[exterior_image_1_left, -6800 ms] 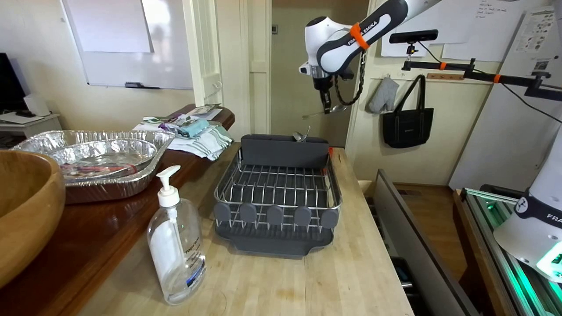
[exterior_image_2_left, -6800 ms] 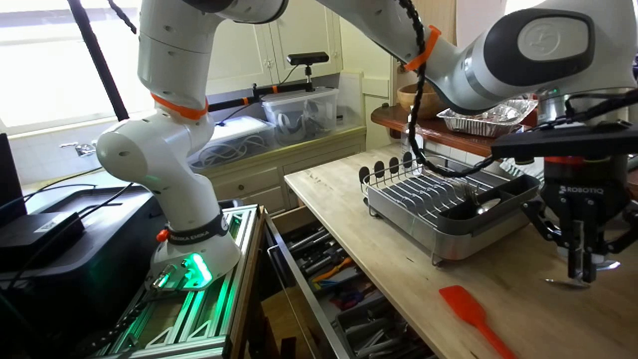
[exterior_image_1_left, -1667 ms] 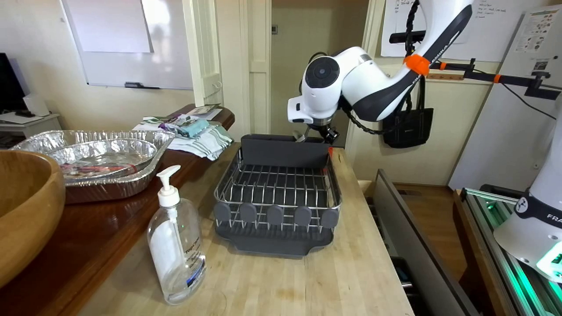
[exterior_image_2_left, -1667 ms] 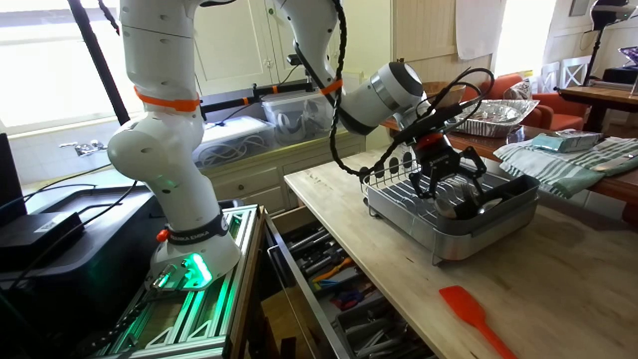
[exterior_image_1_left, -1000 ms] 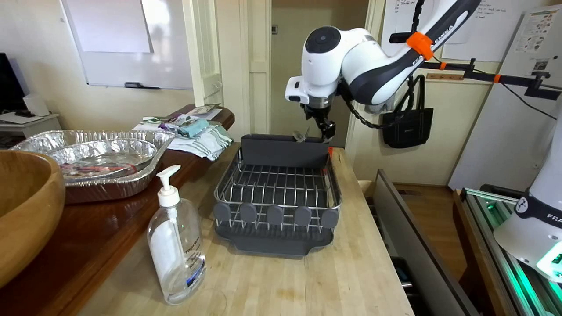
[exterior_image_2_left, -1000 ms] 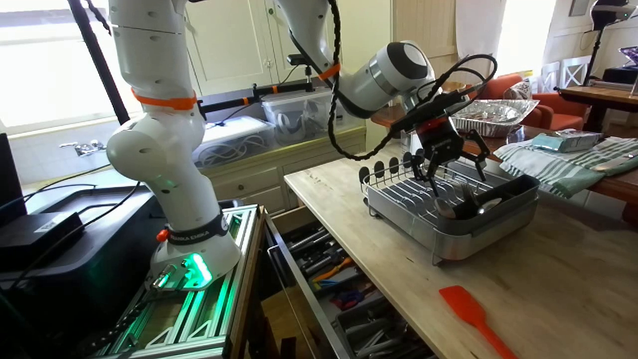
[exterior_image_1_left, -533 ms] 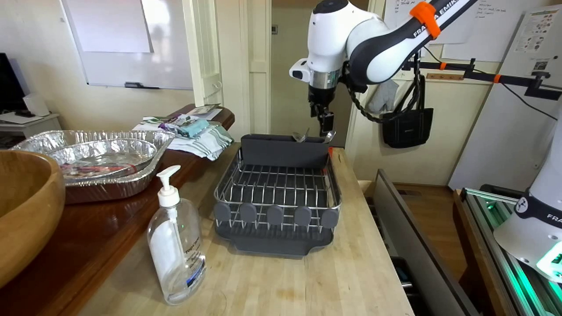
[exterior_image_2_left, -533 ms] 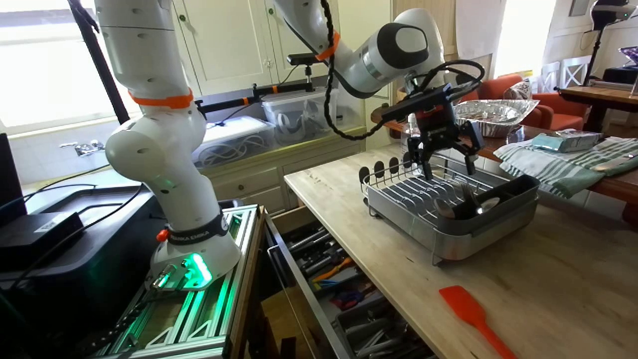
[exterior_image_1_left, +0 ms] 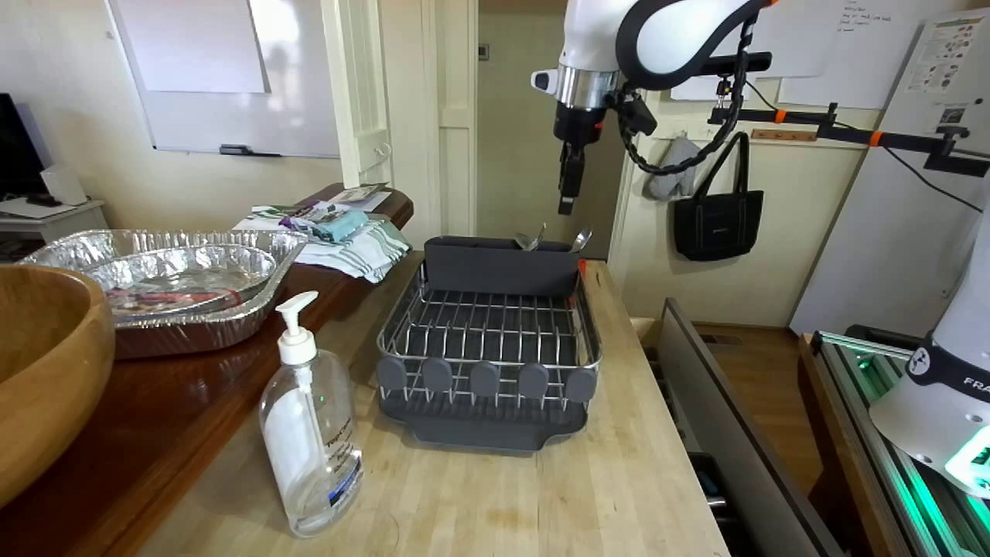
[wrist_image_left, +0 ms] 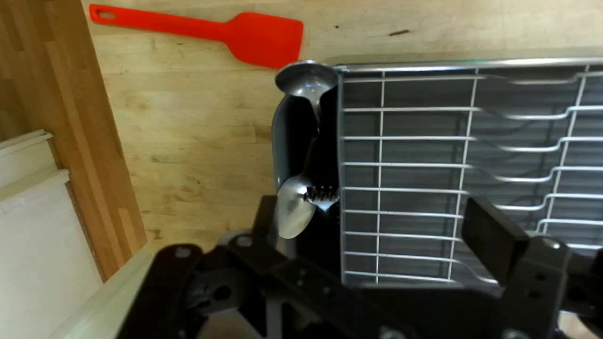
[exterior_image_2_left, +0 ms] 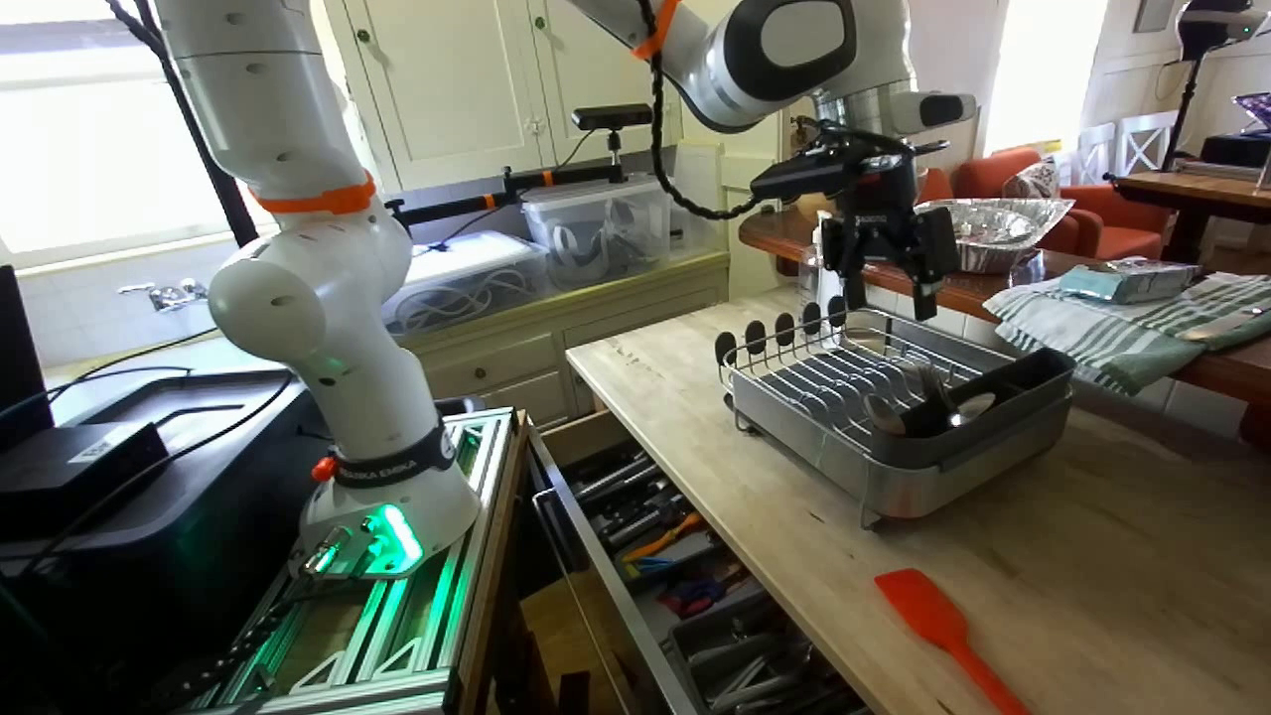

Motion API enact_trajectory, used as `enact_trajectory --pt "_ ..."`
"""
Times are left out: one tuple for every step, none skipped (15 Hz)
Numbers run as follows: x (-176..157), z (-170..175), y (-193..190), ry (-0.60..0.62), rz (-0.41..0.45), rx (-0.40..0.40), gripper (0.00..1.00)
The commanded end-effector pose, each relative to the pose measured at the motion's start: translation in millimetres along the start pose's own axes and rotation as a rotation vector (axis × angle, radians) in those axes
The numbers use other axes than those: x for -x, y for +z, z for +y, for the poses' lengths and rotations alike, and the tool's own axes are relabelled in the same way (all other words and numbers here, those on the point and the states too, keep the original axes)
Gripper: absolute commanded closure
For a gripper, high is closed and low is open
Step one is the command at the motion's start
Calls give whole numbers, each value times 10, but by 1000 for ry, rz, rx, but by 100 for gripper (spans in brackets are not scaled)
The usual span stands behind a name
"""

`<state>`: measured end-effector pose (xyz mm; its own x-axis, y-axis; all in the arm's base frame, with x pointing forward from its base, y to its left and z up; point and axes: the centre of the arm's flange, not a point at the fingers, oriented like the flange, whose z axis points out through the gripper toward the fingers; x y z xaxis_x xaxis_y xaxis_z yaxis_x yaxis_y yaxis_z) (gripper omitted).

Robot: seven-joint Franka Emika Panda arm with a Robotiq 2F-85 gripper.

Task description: Put the spoon in the tray

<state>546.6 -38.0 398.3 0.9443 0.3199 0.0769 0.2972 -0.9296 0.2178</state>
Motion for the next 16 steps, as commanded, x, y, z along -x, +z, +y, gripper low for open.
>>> enact_trajectory --pt "170 157 -124 143 113 -77 0" --pt "184 200 -153 184 148 -94 0" --pt "205 242 -172 222 184 -107 0" --pt "225 286 -185 253 227 -124 0" --pt "240 317 -205 291 266 -137 0" --pt "248 347 -221 318 296 -145 0" --pt "258 370 -237 339 316 -148 0" --pt "268 385 -242 341 331 -146 0" --pt "128 401 -258 321 289 -127 0" --pt "143 407 -263 331 302 -129 0" --pt "154 409 -264 336 305 -131 0" --pt "157 409 -268 337 307 -132 0" --pt "158 410 -271 338 307 -132 0" --pt "159 410 -272 338 308 -132 0" --pt "159 410 -272 339 308 -132 0" --pt "159 410 -271 339 308 -132 0"
